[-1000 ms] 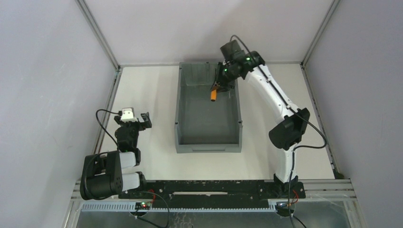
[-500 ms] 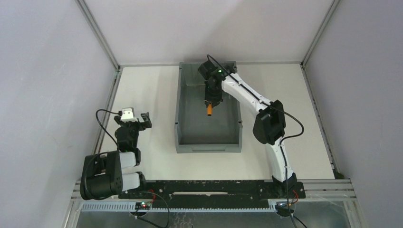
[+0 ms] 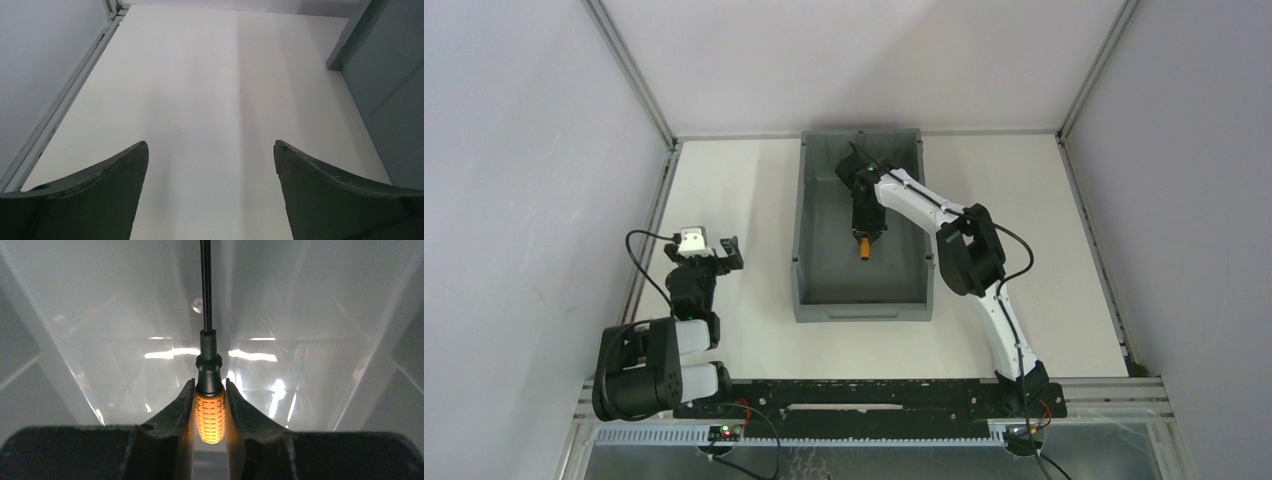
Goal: Put the screwdriver in the bin
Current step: Place the screwdriver in the bin.
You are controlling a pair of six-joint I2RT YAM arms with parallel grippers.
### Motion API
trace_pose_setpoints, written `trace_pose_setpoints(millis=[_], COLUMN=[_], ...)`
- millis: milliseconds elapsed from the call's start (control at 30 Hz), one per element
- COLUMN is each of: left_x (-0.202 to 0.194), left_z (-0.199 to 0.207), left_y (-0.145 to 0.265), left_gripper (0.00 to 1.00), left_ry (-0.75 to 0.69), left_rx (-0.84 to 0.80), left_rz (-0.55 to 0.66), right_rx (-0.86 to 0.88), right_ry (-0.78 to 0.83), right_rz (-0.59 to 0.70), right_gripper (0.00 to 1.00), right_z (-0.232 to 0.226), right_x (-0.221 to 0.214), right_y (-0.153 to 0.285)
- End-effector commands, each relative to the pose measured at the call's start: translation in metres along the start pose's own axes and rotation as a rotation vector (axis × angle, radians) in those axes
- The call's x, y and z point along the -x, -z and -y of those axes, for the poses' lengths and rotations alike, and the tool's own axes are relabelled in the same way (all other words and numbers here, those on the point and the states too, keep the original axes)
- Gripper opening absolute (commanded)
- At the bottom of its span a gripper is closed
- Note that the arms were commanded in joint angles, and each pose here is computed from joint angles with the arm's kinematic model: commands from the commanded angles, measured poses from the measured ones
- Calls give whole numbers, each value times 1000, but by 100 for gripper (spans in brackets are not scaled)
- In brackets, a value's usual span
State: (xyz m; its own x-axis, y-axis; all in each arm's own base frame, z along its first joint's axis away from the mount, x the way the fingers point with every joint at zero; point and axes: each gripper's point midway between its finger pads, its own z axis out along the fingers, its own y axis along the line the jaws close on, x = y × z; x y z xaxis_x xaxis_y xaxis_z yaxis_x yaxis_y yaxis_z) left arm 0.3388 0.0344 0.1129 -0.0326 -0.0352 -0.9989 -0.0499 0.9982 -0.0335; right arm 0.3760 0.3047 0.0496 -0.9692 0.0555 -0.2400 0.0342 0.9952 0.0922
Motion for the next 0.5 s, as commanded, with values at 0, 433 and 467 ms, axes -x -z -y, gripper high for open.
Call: trace_pose_setpoints(millis=[0,433,467], left_x=[27,27,27], left_z=[1,1,1], left_y=[-10,-10,-10], left_gripper=[100,100,100], left_ry=[-1,-1,-1], left_rx=[-4,-3,-5], left_rz=[75,76,75], right_rx=[20,34,39], right_ry=[7,-15,-16], right_rz=[8,-26,-19], right_gripper=[19,53,56], right_z=[-11,-12,-13], right_x=[0,1,3], right_y=[-14,-22,-18])
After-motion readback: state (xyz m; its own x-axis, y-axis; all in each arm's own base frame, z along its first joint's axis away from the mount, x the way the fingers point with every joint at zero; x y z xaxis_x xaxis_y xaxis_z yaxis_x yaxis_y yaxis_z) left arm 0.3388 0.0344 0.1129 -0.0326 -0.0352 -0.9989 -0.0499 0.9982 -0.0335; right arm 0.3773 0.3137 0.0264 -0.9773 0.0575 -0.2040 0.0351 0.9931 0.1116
